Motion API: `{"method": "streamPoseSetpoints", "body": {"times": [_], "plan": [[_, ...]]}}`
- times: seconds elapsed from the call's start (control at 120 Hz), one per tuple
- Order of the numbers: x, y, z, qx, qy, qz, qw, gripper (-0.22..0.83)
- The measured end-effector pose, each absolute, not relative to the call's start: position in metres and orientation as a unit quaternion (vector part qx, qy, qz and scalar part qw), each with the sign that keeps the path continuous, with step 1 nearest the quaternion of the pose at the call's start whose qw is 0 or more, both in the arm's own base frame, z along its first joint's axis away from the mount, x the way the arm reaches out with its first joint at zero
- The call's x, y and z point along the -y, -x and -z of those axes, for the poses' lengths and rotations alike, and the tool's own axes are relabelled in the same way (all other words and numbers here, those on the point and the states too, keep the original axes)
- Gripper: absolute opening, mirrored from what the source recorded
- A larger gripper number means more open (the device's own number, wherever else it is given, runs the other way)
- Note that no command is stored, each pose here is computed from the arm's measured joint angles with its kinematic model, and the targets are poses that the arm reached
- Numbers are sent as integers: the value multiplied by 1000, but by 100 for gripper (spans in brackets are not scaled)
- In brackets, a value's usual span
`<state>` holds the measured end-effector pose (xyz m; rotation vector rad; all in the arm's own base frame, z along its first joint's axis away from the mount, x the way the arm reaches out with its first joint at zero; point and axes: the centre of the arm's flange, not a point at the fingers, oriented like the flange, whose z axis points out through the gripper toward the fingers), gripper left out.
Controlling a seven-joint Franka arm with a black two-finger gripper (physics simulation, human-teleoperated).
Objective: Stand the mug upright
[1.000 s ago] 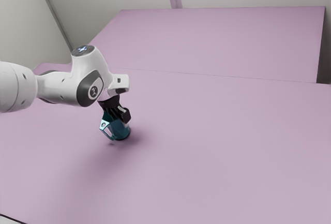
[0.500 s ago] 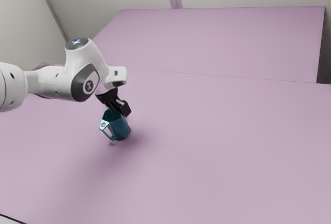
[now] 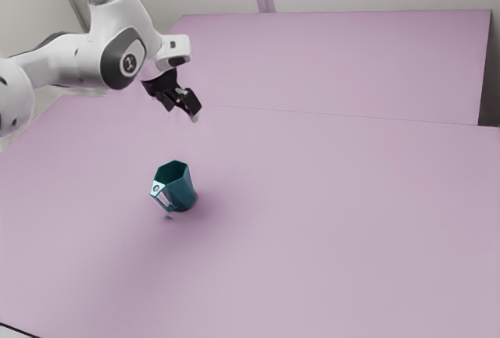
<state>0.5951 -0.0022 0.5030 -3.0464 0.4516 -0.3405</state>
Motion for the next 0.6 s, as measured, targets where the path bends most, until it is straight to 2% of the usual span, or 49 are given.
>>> {"method": "streamPoseSetpoints", "body": {"times": [0.075, 0.2, 0.342, 0.6], "plan": [[6, -608, -529, -133, 986, 94, 19, 57], [5, -612, -541, -109, 992, 58, 12, 59], [7, -633, -559, -89, 995, 28, 17, 60], [8, -625, -558, -63, 997, -33, 15, 61]]}}
